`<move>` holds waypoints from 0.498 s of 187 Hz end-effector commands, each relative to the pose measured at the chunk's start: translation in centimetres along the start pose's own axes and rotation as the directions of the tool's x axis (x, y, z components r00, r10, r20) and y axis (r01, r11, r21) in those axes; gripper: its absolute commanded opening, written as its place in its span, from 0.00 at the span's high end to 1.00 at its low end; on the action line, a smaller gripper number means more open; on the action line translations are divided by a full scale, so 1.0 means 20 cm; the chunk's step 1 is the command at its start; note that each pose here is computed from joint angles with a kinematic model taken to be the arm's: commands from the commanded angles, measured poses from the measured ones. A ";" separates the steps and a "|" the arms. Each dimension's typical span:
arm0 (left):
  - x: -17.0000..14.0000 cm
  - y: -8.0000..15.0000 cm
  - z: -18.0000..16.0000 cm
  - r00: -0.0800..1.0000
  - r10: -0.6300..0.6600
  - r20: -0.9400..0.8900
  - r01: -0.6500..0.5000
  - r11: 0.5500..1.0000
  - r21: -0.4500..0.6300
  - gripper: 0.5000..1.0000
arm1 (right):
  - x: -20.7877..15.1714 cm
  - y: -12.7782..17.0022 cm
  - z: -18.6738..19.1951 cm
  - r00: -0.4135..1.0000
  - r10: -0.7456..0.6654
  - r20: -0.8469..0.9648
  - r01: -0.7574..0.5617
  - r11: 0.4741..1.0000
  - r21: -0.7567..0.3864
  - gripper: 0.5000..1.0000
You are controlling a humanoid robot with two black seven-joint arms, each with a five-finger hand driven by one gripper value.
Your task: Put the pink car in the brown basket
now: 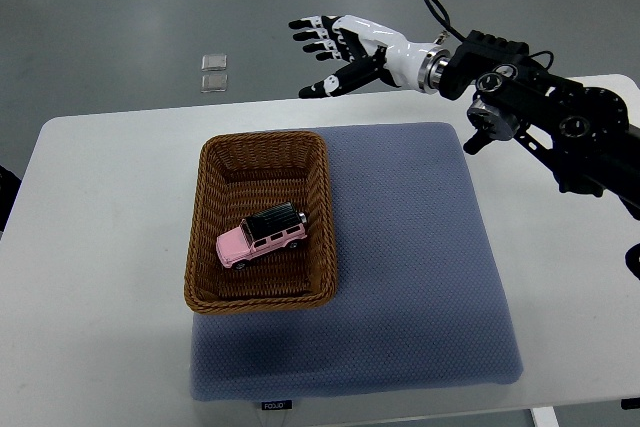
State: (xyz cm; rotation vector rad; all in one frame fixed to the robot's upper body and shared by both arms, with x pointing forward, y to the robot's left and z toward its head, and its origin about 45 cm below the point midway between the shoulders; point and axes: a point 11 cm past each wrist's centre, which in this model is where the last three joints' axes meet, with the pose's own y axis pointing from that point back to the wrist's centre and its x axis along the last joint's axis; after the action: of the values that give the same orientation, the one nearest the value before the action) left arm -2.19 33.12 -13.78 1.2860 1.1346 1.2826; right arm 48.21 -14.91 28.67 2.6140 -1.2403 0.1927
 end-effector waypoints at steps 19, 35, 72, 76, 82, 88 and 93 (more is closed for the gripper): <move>0.00 0.00 0.00 1.000 -0.001 0.000 0.001 1.000 0.000 0.00 | 0.24 0.16 0.27 0.906 0.205 0.369 -0.210 0.977 -0.029 0.19; 0.00 0.00 0.00 1.000 0.000 0.000 0.000 1.000 0.000 0.00 | 0.32 0.24 0.39 0.817 0.279 0.504 -0.293 0.955 -0.053 0.19; 0.00 0.00 0.00 1.000 -0.001 -0.001 0.001 1.000 -0.001 0.00 | 0.41 0.42 0.62 0.584 0.365 0.725 -0.441 0.893 -0.095 0.19; 0.00 0.00 0.00 1.000 -0.001 -0.001 0.001 1.000 -0.001 0.00 | 0.41 0.43 0.63 0.567 0.368 0.737 -0.453 0.886 -0.094 0.19; 0.00 0.00 0.00 1.000 0.002 -0.001 -0.002 1.000 0.000 0.00 | 0.41 0.44 0.65 0.542 0.370 0.755 -0.469 0.878 -0.094 0.19; 0.00 0.00 0.00 1.000 0.000 -0.001 0.000 1.000 0.000 0.00 | 0.40 0.44 0.67 0.516 0.368 0.774 -0.477 0.873 -0.097 0.19; 0.00 0.00 0.00 1.000 -0.001 -0.001 0.001 1.000 -0.001 0.00 | 0.38 0.44 0.69 0.486 0.365 0.794 -0.483 0.869 -0.104 0.19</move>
State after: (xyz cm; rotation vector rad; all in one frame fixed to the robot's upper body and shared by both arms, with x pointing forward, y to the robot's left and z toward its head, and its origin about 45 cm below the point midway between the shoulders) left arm -2.18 33.12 -13.79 1.2850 1.1353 1.2836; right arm 47.10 -29.36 19.85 2.4903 -2.1352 -0.8509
